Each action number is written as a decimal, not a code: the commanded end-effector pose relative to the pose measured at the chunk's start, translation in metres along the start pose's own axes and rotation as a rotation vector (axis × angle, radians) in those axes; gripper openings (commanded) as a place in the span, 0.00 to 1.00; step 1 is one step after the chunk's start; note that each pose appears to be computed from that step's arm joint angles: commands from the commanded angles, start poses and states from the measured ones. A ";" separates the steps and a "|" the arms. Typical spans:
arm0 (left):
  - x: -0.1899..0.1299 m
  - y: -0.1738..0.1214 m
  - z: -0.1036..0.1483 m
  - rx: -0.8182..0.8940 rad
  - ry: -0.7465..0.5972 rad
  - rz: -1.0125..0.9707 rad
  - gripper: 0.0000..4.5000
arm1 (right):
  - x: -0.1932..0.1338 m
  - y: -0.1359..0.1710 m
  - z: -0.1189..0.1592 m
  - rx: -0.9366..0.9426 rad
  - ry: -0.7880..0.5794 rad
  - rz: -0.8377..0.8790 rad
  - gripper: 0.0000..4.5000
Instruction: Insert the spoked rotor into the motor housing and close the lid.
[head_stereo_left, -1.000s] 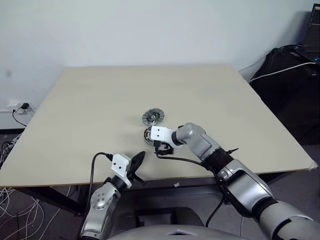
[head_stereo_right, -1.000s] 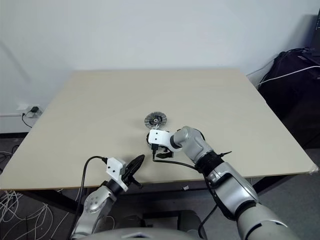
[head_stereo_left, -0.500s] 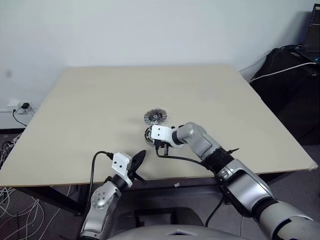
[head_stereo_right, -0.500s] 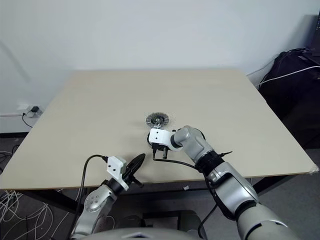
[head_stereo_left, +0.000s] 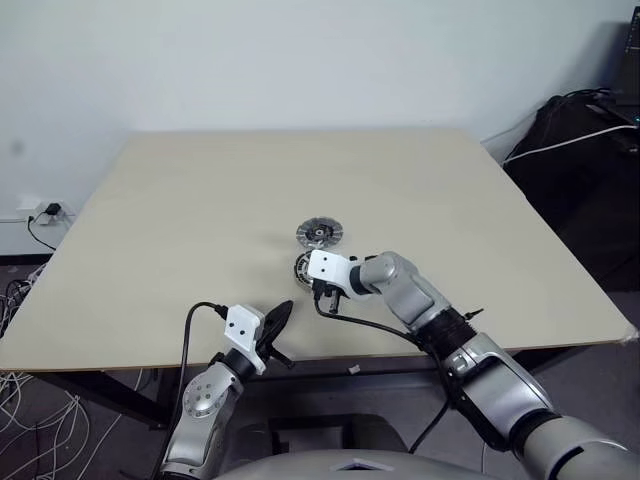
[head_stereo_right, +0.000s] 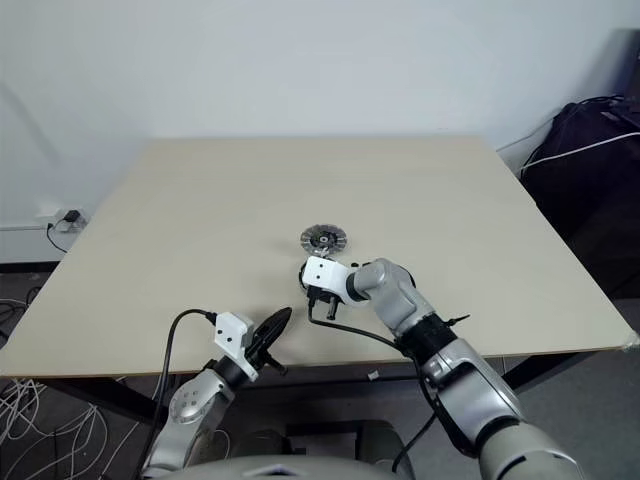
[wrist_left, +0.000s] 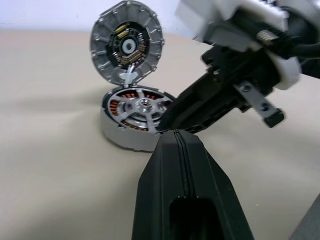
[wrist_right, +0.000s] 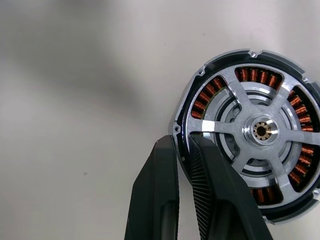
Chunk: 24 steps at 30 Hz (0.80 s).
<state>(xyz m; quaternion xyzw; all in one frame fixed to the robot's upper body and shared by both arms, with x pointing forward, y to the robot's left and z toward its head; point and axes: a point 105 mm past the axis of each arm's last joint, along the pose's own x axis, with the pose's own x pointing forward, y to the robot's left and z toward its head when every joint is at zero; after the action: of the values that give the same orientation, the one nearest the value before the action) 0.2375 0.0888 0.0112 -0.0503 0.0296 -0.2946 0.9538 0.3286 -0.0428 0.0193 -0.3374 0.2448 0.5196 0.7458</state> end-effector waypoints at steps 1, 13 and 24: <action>0.004 -0.001 0.013 0.010 -0.050 -0.016 0.00 | -0.025 -0.014 0.022 -0.029 -0.074 -0.087 0.02; 0.006 -0.001 0.008 -0.002 -0.038 -0.033 0.00 | -0.049 0.010 0.014 0.185 -0.069 -0.088 0.02; 0.005 0.001 0.002 -0.011 -0.028 -0.035 0.00 | -0.048 0.018 0.000 0.451 -0.006 -0.179 0.02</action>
<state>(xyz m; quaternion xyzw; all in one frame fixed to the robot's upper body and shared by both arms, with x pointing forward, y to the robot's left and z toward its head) 0.2380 0.0867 0.0030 -0.0550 0.0419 -0.3107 0.9480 0.2861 -0.0690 0.0259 -0.1866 0.3613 0.3977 0.8225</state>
